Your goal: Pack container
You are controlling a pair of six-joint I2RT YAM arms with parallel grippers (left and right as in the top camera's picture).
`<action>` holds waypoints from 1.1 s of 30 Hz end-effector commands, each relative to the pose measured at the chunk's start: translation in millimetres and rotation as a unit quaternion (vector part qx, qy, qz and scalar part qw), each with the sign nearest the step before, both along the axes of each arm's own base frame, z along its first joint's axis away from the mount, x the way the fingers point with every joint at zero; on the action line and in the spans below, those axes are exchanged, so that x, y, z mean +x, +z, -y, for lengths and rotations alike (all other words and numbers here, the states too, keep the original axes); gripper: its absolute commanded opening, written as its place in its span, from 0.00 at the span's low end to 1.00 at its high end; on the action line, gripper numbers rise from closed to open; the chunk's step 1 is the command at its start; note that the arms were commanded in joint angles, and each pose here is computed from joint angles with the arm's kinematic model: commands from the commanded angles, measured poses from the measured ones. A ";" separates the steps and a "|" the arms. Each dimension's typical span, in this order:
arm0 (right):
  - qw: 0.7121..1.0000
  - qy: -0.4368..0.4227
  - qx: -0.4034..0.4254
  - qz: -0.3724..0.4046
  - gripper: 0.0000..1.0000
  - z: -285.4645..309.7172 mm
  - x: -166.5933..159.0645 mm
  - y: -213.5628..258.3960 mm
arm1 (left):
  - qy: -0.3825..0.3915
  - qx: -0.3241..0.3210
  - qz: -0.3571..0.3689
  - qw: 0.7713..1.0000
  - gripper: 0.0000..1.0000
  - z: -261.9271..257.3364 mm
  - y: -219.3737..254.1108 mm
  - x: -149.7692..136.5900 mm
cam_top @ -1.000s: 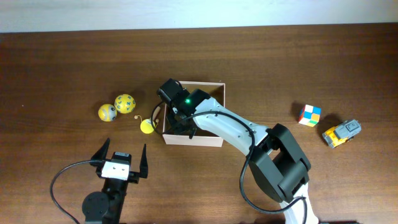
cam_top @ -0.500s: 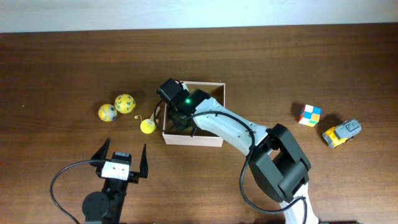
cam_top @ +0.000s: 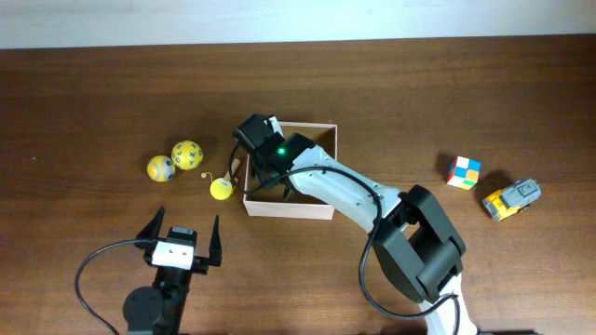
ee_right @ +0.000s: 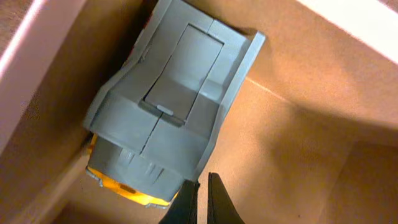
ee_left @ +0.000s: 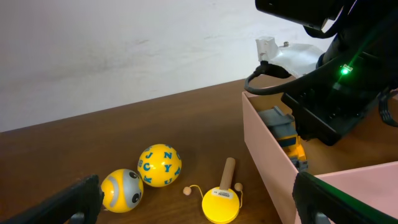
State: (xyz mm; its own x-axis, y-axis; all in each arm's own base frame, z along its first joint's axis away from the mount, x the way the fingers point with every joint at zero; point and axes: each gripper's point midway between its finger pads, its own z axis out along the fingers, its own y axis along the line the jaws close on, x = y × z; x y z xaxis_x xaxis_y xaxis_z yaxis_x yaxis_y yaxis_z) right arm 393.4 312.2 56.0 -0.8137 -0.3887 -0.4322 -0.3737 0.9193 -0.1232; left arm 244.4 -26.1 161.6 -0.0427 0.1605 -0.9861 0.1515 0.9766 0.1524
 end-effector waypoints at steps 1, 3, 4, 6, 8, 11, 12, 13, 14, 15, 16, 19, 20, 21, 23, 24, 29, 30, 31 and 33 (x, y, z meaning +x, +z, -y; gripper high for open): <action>1.000 0.000 0.003 0.017 0.04 -1.4 8.0 8.4 | 0.003 0.006 0.002 1.000 0.99 -1.5 -1.5 0.1; 1.000 0.008 0.005 0.015 0.04 -3.4 7.6 8.3 | 0.003 0.006 0.002 1.000 0.99 -1.5 -1.5 0.1; 1.000 0.009 0.006 0.016 0.04 -3.9 7.8 8.5 | 0.003 0.006 0.002 1.000 0.99 -1.5 -1.5 0.1; 1.000 0.010 0.006 0.017 0.04 -4.2 8.3 8.8 | 0.003 0.006 0.002 1.000 0.99 -1.5 -1.5 0.1; 1.000 0.012 0.005 0.017 0.04 -4.4 8.5 8.9 | 0.003 0.006 0.002 1.000 0.99 -1.5 -1.5 0.1; 1.000 0.012 0.005 0.017 0.04 -4.5 8.5 8.9 | 0.003 0.006 0.002 1.000 0.99 -1.5 -1.5 0.1; 1.000 0.012 0.005 0.017 0.04 -4.3 8.5 8.9 | 0.003 0.006 0.002 1.000 0.99 -1.5 -1.5 0.1; 1.000 0.013 0.003 0.017 0.04 -3.9 8.2 8.7 | 0.003 0.006 0.002 1.000 0.99 -1.5 -1.5 0.1; 1.000 0.012 0.000 0.017 0.04 -2.3 8.2 8.5 | 0.003 0.006 0.002 1.000 0.99 -1.5 -1.5 0.1; 1.000 0.008 -0.007 0.020 0.04 1.2 9.2 8.6 | 0.003 0.006 0.002 1.000 0.99 -1.5 -1.5 0.1; 1.000 0.003 -0.016 0.021 0.04 6.1 10.1 8.3 | 0.003 0.006 0.002 1.000 0.99 -1.5 -1.5 0.1; 0.999 -0.011 -0.033 0.016 0.04 21.7 13.5 6.7 | 0.003 0.006 0.002 1.000 0.99 -1.5 -1.5 0.1; 0.999 -0.014 -0.035 0.012 0.04 25.8 14.4 6.1 | 0.003 0.006 0.002 1.000 0.99 -1.5 -1.5 0.1; 0.999 -0.018 -0.037 0.010 0.04 29.7 15.4 5.7 | 0.003 0.006 0.002 1.000 0.99 -1.5 -1.5 0.1; 0.999 -0.023 -0.038 0.008 0.04 35.5 17.1 8.6 | 0.003 0.006 0.002 1.000 0.99 -1.5 -1.5 0.1; 0.999 -0.026 -0.039 0.009 0.04 38.1 18.0 12.2 | 0.003 0.006 0.002 1.000 0.99 -1.5 -1.5 0.1; 0.999 -0.019 -0.028 0.025 0.05 36.3 21.0 46.8 | 0.003 0.006 0.002 1.000 0.99 -1.5 -1.5 0.1; 0.999 -0.019 -0.025 0.029 0.08 35.7 20.9 54.7 | 0.003 0.006 0.002 1.000 0.99 -1.5 -1.5 0.1; 0.999 -0.019 -0.022 0.032 0.12 35.6 20.6 64.7 | 0.003 0.006 0.002 1.000 0.99 -1.5 -1.5 0.1; 0.999 -0.021 -0.017 0.037 0.30 37.7 19.0 86.7 | 0.003 0.006 0.002 1.000 0.99 -1.5 -1.5 0.1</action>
